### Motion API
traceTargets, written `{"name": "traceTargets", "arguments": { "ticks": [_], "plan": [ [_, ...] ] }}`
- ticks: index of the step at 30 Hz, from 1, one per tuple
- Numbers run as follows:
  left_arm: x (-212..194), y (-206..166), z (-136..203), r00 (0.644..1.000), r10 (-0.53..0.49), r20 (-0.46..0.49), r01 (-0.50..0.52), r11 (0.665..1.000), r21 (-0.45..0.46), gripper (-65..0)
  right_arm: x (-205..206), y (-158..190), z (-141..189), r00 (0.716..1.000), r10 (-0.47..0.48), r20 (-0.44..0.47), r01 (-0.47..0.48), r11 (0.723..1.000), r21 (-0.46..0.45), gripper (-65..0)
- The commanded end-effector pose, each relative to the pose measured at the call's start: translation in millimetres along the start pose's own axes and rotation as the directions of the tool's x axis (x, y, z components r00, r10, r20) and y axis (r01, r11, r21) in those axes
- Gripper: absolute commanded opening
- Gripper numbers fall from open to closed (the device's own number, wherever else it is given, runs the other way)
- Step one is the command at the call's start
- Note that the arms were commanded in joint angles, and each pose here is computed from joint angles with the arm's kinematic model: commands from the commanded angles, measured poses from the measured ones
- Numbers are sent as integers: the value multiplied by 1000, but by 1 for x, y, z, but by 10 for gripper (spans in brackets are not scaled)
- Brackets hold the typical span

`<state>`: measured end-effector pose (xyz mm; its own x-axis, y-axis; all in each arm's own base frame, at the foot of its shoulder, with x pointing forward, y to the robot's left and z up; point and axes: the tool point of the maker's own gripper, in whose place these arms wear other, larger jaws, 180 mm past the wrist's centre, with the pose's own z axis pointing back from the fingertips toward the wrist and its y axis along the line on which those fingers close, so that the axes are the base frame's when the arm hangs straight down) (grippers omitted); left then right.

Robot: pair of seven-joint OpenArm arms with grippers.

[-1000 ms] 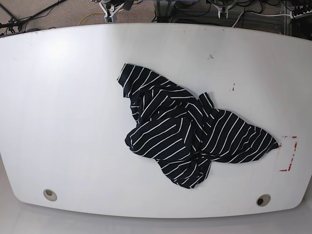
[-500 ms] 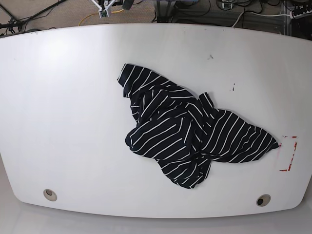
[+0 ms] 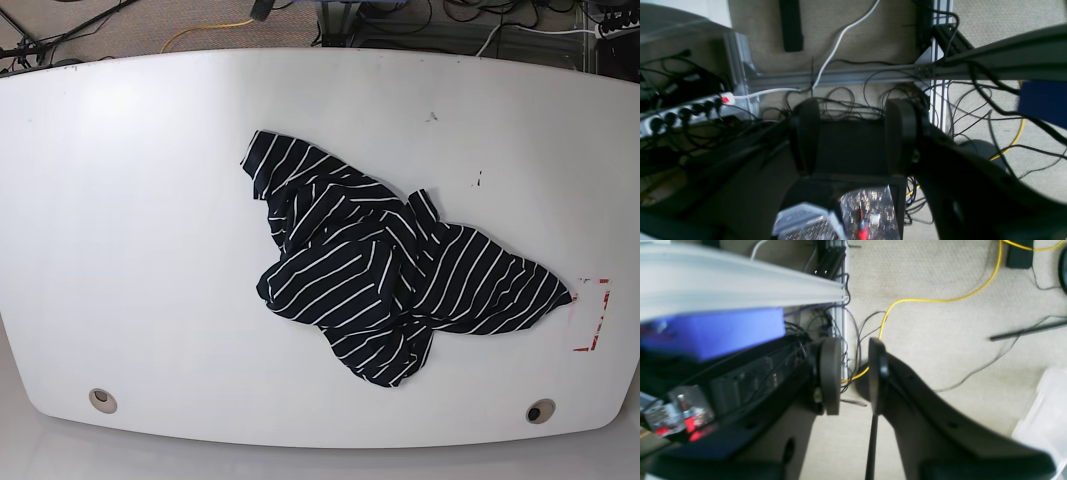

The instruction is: Fold the T-shirt properly

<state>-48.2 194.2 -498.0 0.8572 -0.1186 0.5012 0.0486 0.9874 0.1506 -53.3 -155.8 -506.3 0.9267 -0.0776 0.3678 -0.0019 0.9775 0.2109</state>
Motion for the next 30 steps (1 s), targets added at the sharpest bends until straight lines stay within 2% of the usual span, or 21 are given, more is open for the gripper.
{"name": "traceTargets", "arguments": {
  "ticks": [1,4,7,14,19,23,28,30],
  "plan": [
    [8,3,20,999,-14,32,14,1000,1,-363,1,4,24,999,-18,31,18,1000,6,-518],
    [18,2,37,998,-12,55,12,1000,-3,-363,5,9,45,997,-53,58,52,999,14,-518],
    [29,5,53,996,49,78,-49,999,-3,-363,13,14,65,992,-83,92,81,996,24,-520],
    [85,17,82,971,127,201,-123,992,-37,-360,62,8,104,973,-71,219,70,997,9,-520],
    [122,25,89,947,129,295,-126,992,-30,-357,96,1,117,948,-62,312,66,998,-5,-514],
    [129,29,90,942,123,312,-122,992,-21,-354,131,3,112,915,-35,401,37,999,3,-512],
    [138,30,86,933,123,339,-124,992,-20,-210,170,5,101,868,-13,497,4,1000,18,-509],
    [141,30,85,929,125,348,-126,992,-18,-183,187,5,98,848,9,529,-25,999,23,-476]
  ]
}}
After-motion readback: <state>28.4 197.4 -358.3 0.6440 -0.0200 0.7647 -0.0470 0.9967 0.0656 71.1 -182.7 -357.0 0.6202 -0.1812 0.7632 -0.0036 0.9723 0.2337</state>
